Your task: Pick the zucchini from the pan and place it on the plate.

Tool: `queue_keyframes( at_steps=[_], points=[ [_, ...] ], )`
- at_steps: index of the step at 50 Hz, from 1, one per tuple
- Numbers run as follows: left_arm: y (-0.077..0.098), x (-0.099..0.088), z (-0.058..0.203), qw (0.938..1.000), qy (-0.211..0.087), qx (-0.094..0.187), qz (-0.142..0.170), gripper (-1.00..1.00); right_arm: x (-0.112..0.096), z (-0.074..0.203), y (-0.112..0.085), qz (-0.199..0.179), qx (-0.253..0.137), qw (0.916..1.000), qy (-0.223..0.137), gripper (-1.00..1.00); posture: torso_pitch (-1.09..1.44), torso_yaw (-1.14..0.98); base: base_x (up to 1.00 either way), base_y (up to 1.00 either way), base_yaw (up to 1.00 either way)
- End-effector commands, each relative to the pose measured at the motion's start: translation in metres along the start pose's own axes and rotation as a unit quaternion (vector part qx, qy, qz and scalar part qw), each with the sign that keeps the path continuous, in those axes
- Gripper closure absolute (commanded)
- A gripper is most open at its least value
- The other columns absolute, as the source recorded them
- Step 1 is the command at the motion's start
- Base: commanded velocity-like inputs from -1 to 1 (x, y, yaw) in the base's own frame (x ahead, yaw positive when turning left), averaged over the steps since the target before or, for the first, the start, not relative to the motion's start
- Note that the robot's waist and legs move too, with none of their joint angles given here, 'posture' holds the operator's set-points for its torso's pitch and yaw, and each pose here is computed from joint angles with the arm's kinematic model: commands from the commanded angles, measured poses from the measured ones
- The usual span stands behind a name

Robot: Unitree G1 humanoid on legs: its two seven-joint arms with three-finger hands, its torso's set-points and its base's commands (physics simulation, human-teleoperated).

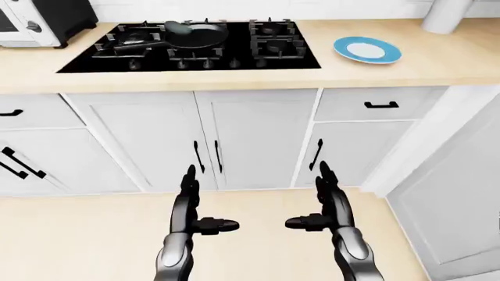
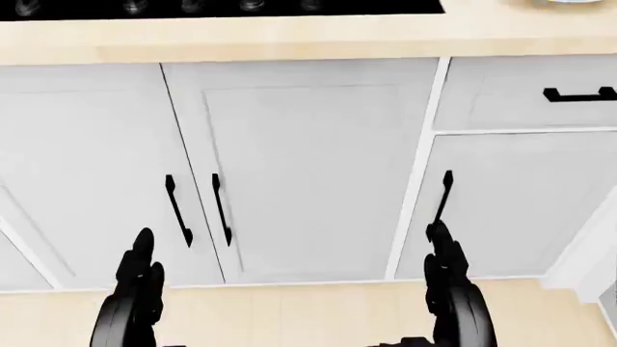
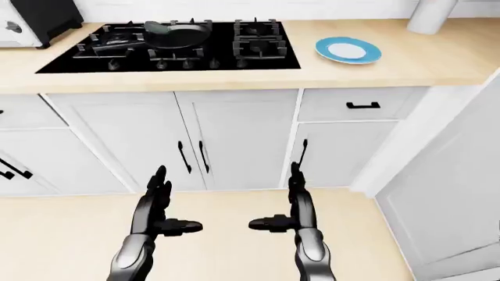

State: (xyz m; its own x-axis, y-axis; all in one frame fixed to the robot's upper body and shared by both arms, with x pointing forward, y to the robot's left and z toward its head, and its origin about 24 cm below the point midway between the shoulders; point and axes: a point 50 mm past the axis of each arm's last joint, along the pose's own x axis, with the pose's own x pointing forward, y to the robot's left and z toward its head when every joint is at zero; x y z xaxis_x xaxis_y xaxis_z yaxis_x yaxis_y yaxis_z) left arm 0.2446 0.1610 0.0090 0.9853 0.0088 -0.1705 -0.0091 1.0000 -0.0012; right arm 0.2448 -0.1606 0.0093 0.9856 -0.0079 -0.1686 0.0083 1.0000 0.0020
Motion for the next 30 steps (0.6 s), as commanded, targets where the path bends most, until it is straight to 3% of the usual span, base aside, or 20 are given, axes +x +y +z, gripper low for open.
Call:
queue_keyframes(
  at_steps=[1, 10, 14, 21, 30],
  points=[
    [-0.0018, -0.0016, 0.0361, 0.9963, -0.085, -0.006, -0.009, -1.00, 0.0014, 0.0315, 0.0015, 0.002, 0.007, 0.9970, -0.077, -1.00, 0.00, 0.00, 0.00, 0.00, 0.00],
    [-0.0026, -0.0026, 0.0361, 0.9963, -0.085, -0.006, -0.010, -1.00, 0.0011, 0.0346, 0.0016, -0.009, -0.022, 0.9960, -0.086, -1.00, 0.00, 0.00, 0.00, 0.00, 0.00],
    [-0.0019, -0.0032, 0.0367, 0.9962, -0.086, -0.006, -0.009, -1.00, -0.0019, 0.0351, 0.0003, 0.009, 0.014, 0.9964, -0.084, -1.00, 0.00, 0.00, 0.00, 0.00, 0.00],
    [-0.0024, -0.0037, 0.0366, 0.9962, -0.087, -0.006, -0.009, -1.00, -0.0034, 0.0309, 0.0063, 0.015, -0.018, 0.9970, -0.074, -1.00, 0.00, 0.00, 0.00, 0.00, 0.00],
    [-0.0022, -0.0038, 0.0379, 0.9961, -0.088, -0.006, -0.009, -1.00, -0.0023, 0.0288, 0.0082, 0.020, -0.026, 0.9971, -0.068, -1.00, 0.00, 0.00, 0.00, 0.07, 0.00]
  ],
)
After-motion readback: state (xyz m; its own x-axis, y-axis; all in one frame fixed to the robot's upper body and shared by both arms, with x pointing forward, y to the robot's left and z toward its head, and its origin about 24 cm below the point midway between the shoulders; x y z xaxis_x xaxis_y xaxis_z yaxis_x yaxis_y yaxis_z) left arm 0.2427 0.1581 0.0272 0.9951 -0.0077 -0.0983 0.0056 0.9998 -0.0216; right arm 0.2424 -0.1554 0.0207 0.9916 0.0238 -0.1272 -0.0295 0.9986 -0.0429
